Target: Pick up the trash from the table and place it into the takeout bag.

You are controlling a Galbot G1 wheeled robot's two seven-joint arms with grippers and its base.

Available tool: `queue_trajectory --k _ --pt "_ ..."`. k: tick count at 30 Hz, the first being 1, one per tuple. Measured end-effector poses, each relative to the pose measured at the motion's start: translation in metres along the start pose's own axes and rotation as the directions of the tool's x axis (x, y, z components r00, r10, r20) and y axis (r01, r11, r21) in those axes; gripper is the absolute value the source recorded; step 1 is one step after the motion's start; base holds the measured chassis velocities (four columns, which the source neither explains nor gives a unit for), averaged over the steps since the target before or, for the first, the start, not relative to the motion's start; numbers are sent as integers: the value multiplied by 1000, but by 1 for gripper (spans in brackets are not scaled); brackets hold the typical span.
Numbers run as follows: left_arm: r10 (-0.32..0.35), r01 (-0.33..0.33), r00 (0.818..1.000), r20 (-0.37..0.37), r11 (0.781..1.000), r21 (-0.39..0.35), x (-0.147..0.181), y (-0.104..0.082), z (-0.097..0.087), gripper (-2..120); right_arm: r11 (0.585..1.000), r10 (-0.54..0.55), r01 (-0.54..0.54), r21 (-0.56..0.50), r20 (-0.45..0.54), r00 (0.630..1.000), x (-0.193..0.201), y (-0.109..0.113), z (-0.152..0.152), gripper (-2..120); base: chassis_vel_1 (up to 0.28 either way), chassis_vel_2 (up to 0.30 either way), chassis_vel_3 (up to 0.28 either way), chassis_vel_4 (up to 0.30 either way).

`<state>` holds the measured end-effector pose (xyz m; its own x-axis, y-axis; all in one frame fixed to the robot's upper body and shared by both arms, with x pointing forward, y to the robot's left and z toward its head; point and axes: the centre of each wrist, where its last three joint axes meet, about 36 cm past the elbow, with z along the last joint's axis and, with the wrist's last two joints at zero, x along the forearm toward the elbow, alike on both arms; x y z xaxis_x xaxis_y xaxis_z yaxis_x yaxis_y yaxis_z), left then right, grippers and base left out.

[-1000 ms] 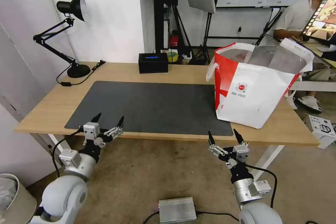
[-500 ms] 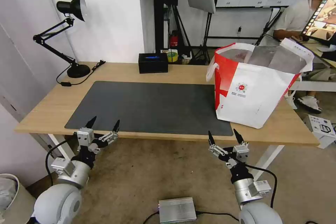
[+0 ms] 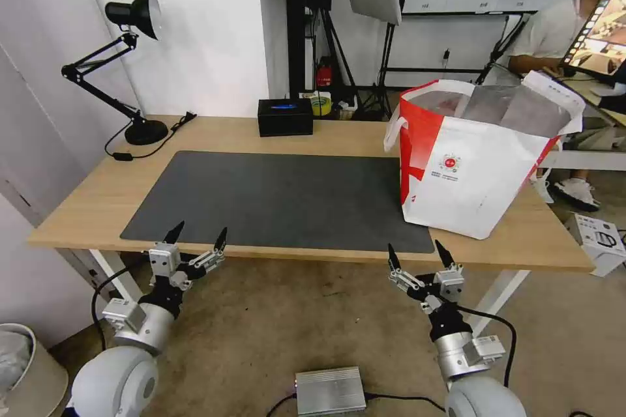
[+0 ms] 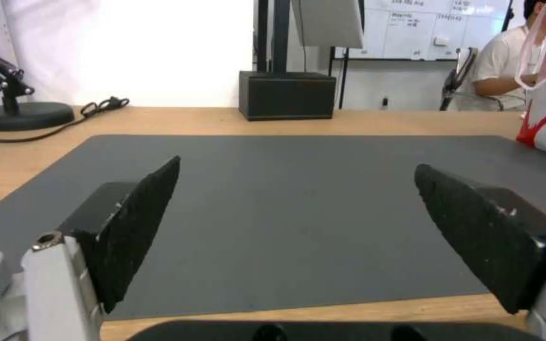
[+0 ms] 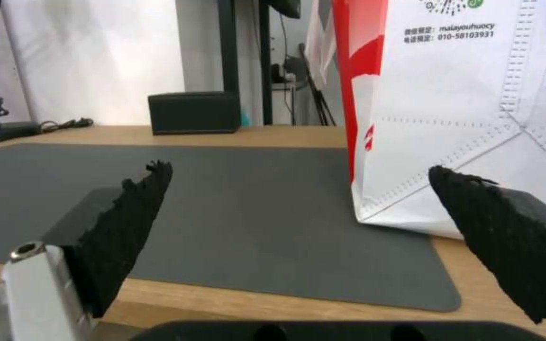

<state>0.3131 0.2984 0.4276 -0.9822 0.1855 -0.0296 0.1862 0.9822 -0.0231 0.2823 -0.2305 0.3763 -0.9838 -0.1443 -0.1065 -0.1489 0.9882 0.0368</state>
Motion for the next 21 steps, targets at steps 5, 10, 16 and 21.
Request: queue_trajectory --k 5,10,16,21 --pt "0 0 1000 -1 1000 0 0 0 0 100 1000 0 0 0 0 1000 0 0 0 100 0 0 0 0" --pt "1 -1 1000 -1 1000 0 0 0 0 100 1000 0 0 0 0 1000 0 0 0 100 0 0 0 0" --pt "1 -1 1000 -2 1000 0 0 0 0 100 1000 0 0 0 0 1000 0 0 0 100 0 0 0 0" --pt "1 -1 1000 -2 1000 -1 0 0 0 100 1000 0 0 0 0 1000 0 0 0 100 0 0 0 0"
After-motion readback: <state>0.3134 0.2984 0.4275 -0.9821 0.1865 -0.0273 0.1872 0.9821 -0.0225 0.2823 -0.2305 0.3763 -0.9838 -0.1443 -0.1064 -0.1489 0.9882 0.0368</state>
